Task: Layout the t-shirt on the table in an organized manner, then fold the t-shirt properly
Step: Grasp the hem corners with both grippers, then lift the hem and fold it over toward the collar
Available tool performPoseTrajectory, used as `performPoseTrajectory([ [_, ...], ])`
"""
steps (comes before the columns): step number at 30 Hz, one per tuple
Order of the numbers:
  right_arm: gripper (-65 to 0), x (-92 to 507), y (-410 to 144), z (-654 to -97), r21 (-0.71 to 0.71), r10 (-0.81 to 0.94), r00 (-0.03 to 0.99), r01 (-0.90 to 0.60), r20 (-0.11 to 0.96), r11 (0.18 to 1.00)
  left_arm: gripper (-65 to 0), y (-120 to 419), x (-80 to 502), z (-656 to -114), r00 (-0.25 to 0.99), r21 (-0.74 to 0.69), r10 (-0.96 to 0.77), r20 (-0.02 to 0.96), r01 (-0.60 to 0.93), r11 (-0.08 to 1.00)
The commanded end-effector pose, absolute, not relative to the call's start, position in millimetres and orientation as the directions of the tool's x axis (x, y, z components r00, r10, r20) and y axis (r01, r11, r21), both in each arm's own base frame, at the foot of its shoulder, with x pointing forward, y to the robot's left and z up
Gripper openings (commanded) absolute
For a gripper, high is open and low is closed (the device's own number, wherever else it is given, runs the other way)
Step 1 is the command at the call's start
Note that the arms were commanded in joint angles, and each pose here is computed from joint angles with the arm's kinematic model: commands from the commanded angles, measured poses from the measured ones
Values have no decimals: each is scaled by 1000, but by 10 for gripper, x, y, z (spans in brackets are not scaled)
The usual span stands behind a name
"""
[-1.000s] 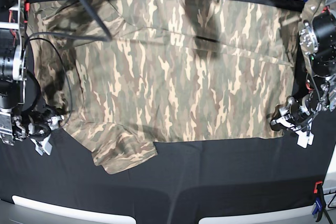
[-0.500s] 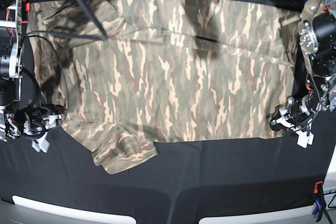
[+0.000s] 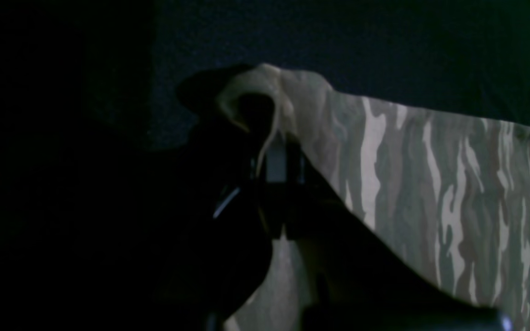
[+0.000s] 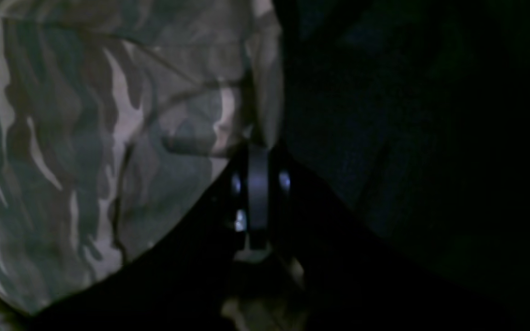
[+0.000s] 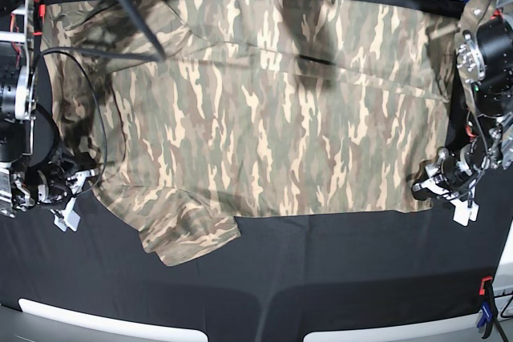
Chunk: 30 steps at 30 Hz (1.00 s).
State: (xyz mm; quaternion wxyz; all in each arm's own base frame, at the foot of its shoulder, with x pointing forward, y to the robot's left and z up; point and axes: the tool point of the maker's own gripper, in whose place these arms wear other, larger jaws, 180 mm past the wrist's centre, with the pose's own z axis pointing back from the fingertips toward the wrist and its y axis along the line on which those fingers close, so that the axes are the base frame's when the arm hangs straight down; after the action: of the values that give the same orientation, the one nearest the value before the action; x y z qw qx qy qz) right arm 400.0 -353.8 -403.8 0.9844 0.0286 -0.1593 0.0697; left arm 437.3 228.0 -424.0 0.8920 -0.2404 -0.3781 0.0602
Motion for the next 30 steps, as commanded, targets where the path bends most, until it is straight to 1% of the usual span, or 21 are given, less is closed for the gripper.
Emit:
performPoseTrajectory([
  [1,-650,4166,-3622,-3830,20,124,917,-142,379,990,-650,2335,4521,-4050,664,-473,302,684,89,876],
  [6,-650,4295,-3657,-3724,20,128,872,-156,472,988,-650,2367,4618,-3880,606,-534,387,695,75,842],
  [11,-650,4351,-3854,-3499,-7,133,832,-153,538,988,-650,2408,4768,-3586,544,-494,357,759,124,861],
  [13,-650,4368,-3899,-3412,-23,146,813,-161,564,987,-650,2482,4832,-3483,518,-471,356,778,106,876],
  [18,-650,4236,-3909,-3422,-72,216,798,-213,563,974,-650,2490,4867,-3355,517,-447,329,790,121,886],
  [23,-650,4030,-3869,-3489,-89,243,771,-237,588,967,-650,2622,4731,-3303,492,-482,372,787,113,869],
  [30,-650,3758,-3948,-3305,-119,228,709,-201,667,972,-650,2663,4200,-3448,498,-420,302,813,142,896],
])
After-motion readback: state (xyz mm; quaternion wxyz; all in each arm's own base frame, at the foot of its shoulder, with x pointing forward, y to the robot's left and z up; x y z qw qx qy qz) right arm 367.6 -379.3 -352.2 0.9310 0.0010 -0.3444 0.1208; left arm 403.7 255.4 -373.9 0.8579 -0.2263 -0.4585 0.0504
